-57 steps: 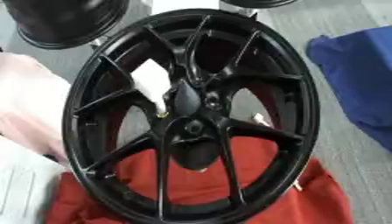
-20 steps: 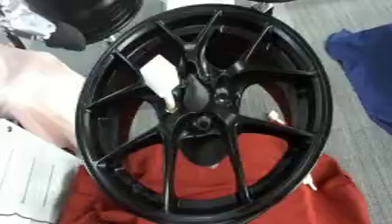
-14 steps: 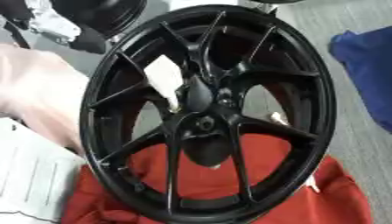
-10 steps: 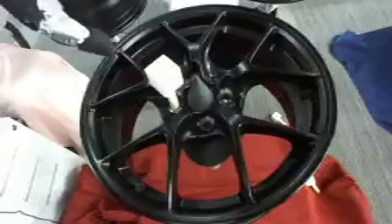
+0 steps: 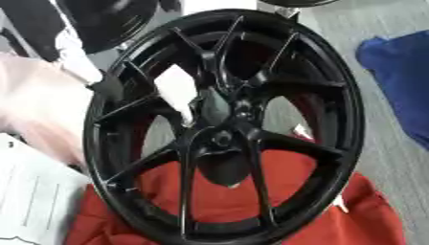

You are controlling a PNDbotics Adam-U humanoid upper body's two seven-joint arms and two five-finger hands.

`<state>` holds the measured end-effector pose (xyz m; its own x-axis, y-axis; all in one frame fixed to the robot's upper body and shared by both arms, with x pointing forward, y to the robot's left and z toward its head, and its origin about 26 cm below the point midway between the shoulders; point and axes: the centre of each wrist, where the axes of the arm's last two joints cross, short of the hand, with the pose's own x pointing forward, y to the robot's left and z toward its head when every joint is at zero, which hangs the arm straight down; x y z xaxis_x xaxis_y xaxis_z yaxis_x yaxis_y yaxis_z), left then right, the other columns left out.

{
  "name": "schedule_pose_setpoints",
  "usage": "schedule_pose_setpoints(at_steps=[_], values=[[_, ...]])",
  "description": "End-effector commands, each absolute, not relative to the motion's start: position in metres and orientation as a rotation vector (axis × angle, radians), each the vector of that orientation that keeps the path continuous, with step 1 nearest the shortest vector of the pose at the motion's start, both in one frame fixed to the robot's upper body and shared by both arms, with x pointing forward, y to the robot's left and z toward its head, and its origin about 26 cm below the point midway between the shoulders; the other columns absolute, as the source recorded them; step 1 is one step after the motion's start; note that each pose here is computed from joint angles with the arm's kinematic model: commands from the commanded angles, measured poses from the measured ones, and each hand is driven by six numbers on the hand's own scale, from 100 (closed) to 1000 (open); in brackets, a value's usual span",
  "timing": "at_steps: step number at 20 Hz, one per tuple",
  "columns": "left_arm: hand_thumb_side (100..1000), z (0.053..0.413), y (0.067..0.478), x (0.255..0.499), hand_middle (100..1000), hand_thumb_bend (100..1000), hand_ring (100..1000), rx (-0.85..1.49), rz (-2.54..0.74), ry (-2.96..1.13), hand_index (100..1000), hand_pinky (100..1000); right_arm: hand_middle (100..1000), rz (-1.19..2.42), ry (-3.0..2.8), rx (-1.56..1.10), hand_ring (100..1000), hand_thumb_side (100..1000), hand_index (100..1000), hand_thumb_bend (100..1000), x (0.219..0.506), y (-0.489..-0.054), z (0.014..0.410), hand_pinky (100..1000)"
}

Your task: Pull the pin out of the wheel hub.

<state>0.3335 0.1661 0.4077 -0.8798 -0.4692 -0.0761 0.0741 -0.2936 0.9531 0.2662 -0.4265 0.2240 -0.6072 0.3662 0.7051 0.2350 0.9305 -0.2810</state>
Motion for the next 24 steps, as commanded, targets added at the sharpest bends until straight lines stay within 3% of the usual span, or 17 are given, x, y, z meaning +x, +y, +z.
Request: schedule_pose_setpoints(at_steps=[1, 19, 24], values=[[329, 0.412, 0.164, 0.342, 756, 702, 789, 0.504, -2.218, -1.602, 864, 844, 633, 0.239, -2.262, -0.442, 639, 584, 775, 100, 0.266, -0.426, 0.233, 864], [185, 0.391, 0.15, 0.371, 678, 656, 734, 0.308, -2.216, -1.573, 836, 814, 635, 0.235, -2.274, -0.412, 642, 585, 777, 100, 0.269, -0.423, 0.236, 866], [171, 0.386, 0.153, 0.376, 633, 598, 704, 0.287, -2.195, -1.565, 806, 798, 635, 0.233, -2.278, -0.406, 641, 585, 777, 100, 0.269, -0.422, 0.236, 866]])
